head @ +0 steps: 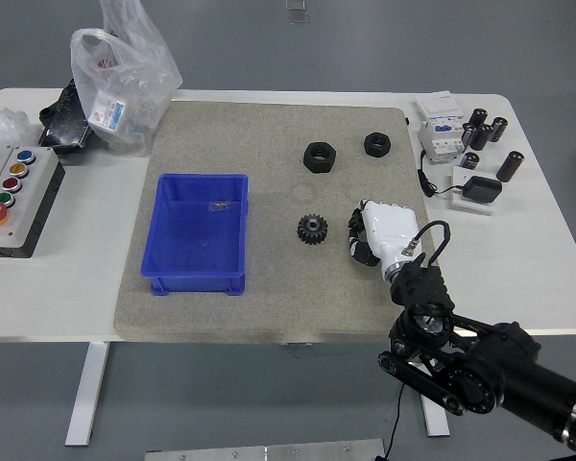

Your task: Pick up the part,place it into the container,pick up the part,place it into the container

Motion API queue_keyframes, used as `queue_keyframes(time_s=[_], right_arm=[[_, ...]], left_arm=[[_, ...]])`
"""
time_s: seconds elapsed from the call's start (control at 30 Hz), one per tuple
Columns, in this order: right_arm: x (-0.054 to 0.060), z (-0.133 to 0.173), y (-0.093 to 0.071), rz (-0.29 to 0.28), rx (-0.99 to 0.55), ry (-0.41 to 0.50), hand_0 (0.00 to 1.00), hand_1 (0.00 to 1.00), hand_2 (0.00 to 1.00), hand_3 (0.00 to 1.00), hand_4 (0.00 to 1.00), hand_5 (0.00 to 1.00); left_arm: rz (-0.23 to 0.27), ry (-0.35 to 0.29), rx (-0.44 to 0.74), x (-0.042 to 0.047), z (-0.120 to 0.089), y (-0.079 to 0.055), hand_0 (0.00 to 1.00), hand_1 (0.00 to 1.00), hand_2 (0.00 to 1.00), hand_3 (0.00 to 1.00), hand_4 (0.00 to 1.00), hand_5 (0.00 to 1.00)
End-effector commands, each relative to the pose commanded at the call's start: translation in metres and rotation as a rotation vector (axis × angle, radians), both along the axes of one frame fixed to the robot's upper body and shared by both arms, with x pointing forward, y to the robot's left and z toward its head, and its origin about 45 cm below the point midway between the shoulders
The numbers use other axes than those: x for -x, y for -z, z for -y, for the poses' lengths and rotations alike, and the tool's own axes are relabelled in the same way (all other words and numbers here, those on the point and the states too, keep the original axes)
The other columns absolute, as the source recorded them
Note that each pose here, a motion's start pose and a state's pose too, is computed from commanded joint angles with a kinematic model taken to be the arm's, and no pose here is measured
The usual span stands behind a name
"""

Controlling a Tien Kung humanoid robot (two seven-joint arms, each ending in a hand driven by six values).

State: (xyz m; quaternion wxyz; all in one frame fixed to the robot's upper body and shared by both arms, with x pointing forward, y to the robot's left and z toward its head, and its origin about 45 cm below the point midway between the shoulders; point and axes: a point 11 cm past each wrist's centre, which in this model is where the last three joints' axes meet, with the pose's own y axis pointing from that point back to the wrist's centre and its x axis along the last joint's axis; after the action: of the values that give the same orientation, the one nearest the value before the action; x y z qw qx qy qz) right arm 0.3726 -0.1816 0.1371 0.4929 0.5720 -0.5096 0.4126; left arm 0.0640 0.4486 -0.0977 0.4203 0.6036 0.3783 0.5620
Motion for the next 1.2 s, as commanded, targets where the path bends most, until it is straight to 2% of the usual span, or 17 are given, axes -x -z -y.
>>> queue_keyframes(time_s=[0.17, 0.27, 0.4, 0.53, 0.6, 0.63, 0.73, 0.8, 0.83, 1.0, 1.03, 1.2], right_arm=[[-0.005, -0.031, -0.028, 0.079, -0.028, -0.095, 0.220, 0.371, 0.241, 0.363, 0.108, 0.058], [-0.004, -0.062, -0.048, 0.118, -0.072, -0.173, 0.220, 0.372, 0.241, 0.358, 0.108, 0.062], [0.005, -0.113, -0.075, 0.159, -0.196, -0.304, 0.226, 0.371, 0.241, 0.353, 0.113, 0.063], [0.018, -0.152, -0.090, 0.168, -0.288, -0.447, 0.226, 0.371, 0.241, 0.353, 0.113, 0.063], [0.024, -0.166, -0.092, 0.159, -0.323, -0.499, 0.226, 0.371, 0.241, 0.353, 0.113, 0.063], [0.026, -0.168, -0.091, 0.152, -0.333, -0.516, 0.256, 0.384, 0.243, 0.360, 0.120, 0.067], [0.030, -0.172, -0.084, 0.116, -0.342, -0.551, 0.256, 0.384, 0.243, 0.360, 0.120, 0.067], [0.030, -0.171, -0.077, 0.090, -0.331, -0.551, 0.256, 0.384, 0.243, 0.360, 0.120, 0.067], [0.029, -0.170, -0.074, 0.084, -0.318, -0.550, 0.262, 0.396, 0.249, 0.396, 0.121, 0.046], [0.023, -0.161, -0.059, 0.068, -0.241, -0.524, 0.262, 0.396, 0.249, 0.396, 0.121, 0.046], [0.022, -0.159, -0.056, 0.062, -0.233, -0.517, 0.262, 0.407, 0.275, 0.434, 0.141, 0.039], [0.022, -0.155, -0.048, 0.033, -0.255, -0.501, 0.262, 0.407, 0.275, 0.434, 0.141, 0.039]], left_arm=[[0.001, 0.002, 0.000, -0.0010, 0.000, 0.000, 0.613, 0.560, 0.560, 0.618, 0.580, 0.411], [0.000, 0.003, -0.001, -0.0013, -0.001, -0.001, 0.613, 0.560, 0.562, 0.620, 0.586, 0.424], [-0.005, 0.007, -0.004, -0.0013, -0.003, -0.001, 0.613, 0.560, 0.564, 0.622, 0.589, 0.446], [-0.006, 0.012, -0.005, -0.0028, -0.003, -0.002, 0.613, 0.560, 0.564, 0.622, 0.589, 0.446], [-0.006, 0.013, -0.006, -0.0033, -0.004, -0.002, 0.613, 0.560, 0.564, 0.622, 0.589, 0.446], [-0.006, 0.013, -0.007, -0.0033, -0.004, -0.002, 0.613, 0.561, 0.565, 0.625, 0.597, 0.460], [-0.008, 0.013, -0.008, -0.0027, -0.005, -0.002, 0.613, 0.561, 0.565, 0.625, 0.597, 0.460], [-0.009, 0.014, -0.010, -0.0027, -0.005, -0.003, 0.613, 0.561, 0.565, 0.625, 0.597, 0.460], [-0.009, 0.015, -0.010, -0.0031, -0.006, -0.003, 0.613, 0.561, 0.565, 0.626, 0.599, 0.466], [-0.002, 0.021, -0.012, -0.0059, -0.007, -0.004, 0.613, 0.561, 0.565, 0.626, 0.599, 0.466], [-0.002, 0.022, -0.012, -0.0062, -0.007, -0.004, 0.613, 0.560, 0.567, 0.627, 0.600, 0.474], [-0.002, 0.025, -0.013, -0.0071, -0.007, -0.004, 0.613, 0.560, 0.567, 0.627, 0.600, 0.474]])
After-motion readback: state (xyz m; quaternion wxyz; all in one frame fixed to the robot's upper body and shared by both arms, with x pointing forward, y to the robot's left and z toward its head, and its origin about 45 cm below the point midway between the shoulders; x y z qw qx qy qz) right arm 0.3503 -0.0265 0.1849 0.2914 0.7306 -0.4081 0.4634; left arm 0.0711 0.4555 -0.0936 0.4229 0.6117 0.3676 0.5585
